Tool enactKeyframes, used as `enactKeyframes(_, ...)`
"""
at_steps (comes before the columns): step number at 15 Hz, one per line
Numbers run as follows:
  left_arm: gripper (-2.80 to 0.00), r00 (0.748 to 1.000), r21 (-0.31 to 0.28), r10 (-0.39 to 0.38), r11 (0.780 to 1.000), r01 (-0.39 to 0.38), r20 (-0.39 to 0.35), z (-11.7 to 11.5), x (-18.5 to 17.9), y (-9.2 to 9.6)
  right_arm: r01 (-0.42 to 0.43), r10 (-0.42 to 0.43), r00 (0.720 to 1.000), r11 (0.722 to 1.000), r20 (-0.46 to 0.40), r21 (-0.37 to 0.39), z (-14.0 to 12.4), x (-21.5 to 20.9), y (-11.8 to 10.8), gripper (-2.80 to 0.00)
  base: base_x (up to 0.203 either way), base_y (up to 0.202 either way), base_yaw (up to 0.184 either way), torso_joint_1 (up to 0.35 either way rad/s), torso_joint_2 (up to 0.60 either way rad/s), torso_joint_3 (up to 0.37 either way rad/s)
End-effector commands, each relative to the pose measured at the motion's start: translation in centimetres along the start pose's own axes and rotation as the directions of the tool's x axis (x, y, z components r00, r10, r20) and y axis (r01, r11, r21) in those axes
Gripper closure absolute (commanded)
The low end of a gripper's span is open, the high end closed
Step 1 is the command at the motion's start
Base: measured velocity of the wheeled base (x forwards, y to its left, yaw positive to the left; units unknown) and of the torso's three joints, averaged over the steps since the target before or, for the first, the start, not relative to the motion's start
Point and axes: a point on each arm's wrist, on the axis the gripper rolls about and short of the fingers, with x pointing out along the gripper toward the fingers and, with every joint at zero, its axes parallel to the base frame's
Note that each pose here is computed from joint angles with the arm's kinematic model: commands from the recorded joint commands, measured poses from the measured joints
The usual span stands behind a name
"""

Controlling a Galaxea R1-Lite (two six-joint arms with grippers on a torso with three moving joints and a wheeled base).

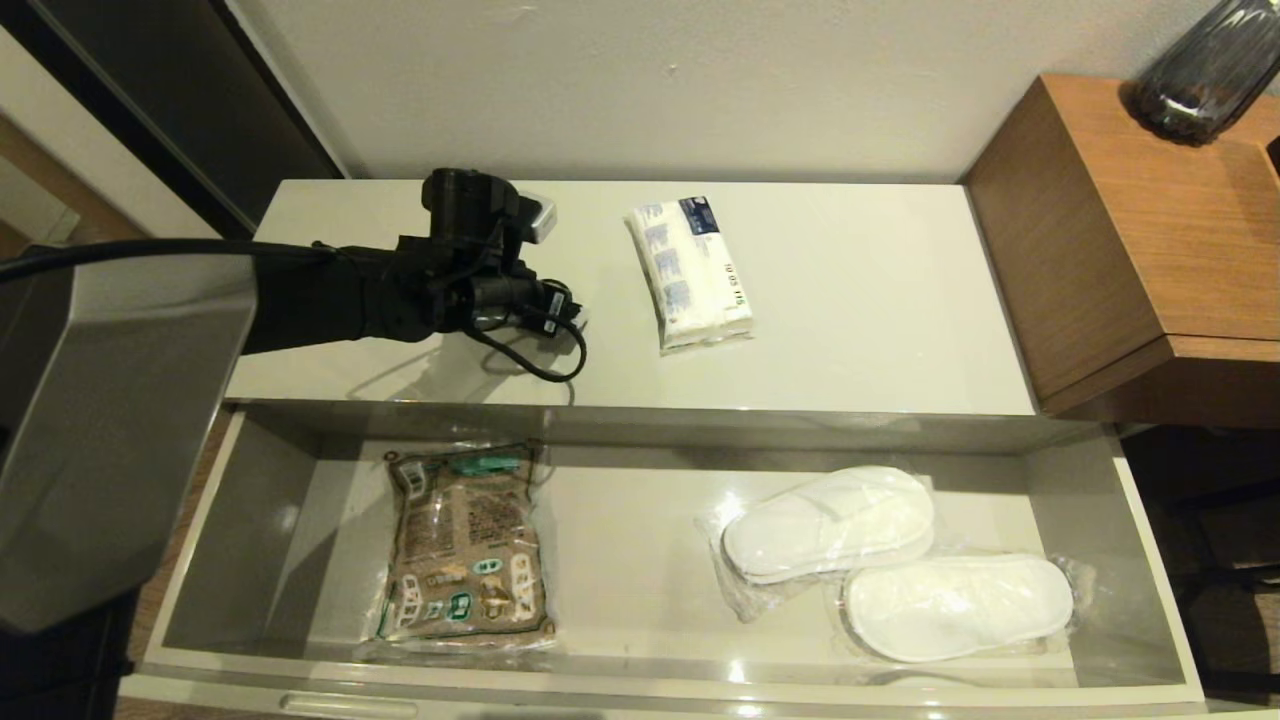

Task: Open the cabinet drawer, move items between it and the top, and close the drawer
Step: Pick up the adhesive tape on the table

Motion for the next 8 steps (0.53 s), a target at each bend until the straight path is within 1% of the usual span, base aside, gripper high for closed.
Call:
enactKeyframes(1,0.00,1.000,0.002,0.003,1.000,-0.003,0.001,-0.01,0.06,-0.02,0.000,0.000,1.000,1.000,-0.001,0.000,0.01,0.01,0.00,0.00,0.000,0.000,0.000,0.000,0.00,0.000)
enactKeyframes(7,0.00,1.000,0.001,0.005,1.000,-0.005,0.009,0.17,-0.08,0.04,0.000,0.000,1.000,1.000,-0.001,0.000,0.01,0.01,0.00,0.00,0.000,0.000,0.000,0.000,0.00,0.000)
enactKeyframes(8,0.00,1.000,-0.002,0.004,1.000,-0.004,0.018,0.50,-0.45,0.14,0.000,0.000,1.000,1.000,-0.001,0.000,0.01,0.01,0.00,0.00,0.000,0.000,0.000,0.000,0.00,0.000)
